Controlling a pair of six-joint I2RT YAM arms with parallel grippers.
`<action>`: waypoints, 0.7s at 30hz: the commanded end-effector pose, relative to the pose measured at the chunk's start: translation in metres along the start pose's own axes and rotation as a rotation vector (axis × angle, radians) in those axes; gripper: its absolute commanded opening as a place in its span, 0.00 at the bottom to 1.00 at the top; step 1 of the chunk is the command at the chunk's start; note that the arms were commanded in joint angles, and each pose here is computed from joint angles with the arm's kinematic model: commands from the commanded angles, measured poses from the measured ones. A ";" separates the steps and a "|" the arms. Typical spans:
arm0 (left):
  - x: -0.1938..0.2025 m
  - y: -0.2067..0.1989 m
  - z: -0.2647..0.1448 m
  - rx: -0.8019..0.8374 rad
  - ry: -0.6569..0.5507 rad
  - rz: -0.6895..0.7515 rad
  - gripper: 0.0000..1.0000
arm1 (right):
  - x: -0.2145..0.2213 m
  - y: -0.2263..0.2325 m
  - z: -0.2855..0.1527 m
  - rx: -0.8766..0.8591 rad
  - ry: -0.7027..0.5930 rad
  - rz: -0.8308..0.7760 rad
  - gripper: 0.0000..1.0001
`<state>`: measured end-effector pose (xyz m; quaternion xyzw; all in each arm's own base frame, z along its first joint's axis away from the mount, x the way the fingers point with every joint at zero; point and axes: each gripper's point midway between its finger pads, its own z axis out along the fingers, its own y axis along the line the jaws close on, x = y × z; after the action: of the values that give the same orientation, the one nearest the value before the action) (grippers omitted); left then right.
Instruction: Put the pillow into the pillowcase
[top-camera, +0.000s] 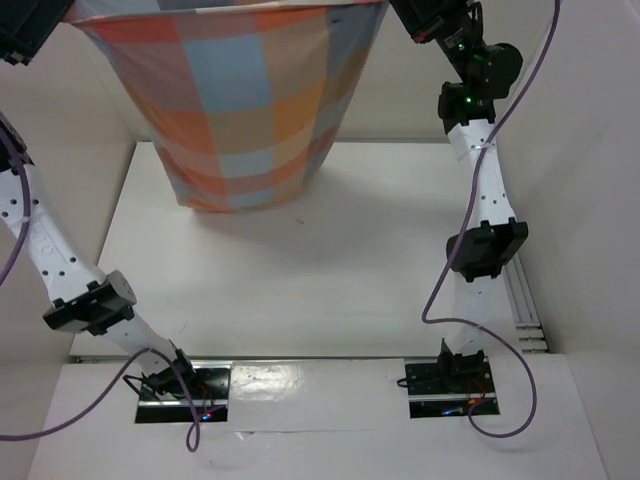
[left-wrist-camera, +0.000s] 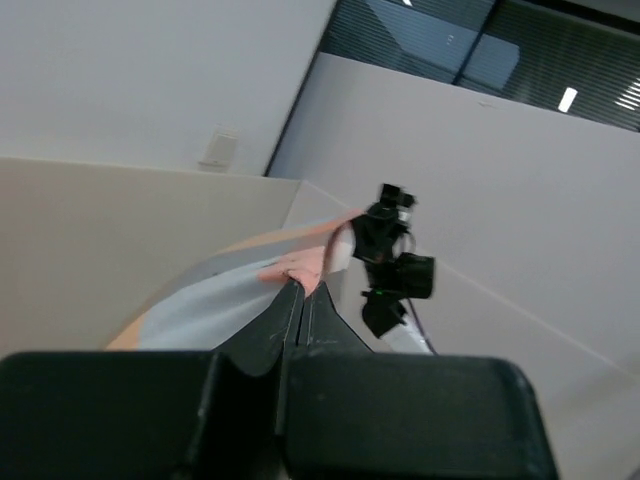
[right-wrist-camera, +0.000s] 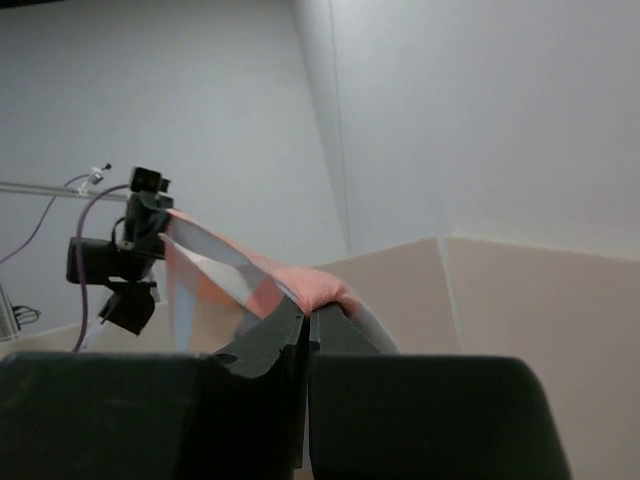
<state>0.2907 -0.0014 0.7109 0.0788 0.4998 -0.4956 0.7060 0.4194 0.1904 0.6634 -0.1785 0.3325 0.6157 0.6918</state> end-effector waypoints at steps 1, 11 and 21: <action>0.000 -0.039 0.008 0.091 -0.066 0.059 0.00 | -0.031 -0.053 -0.043 0.135 -0.081 0.015 0.00; 0.110 -0.119 0.034 0.405 0.268 0.031 0.67 | 0.088 -0.135 -0.218 0.641 0.169 0.314 0.00; 0.156 -0.071 0.045 0.273 0.330 -0.109 0.95 | 0.164 -0.180 -0.328 1.121 0.544 0.377 0.02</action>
<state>0.2386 -0.1570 0.6581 0.2448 0.5220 -0.5865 0.5688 0.5249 0.0630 0.3039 0.1353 0.7403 0.4634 0.4678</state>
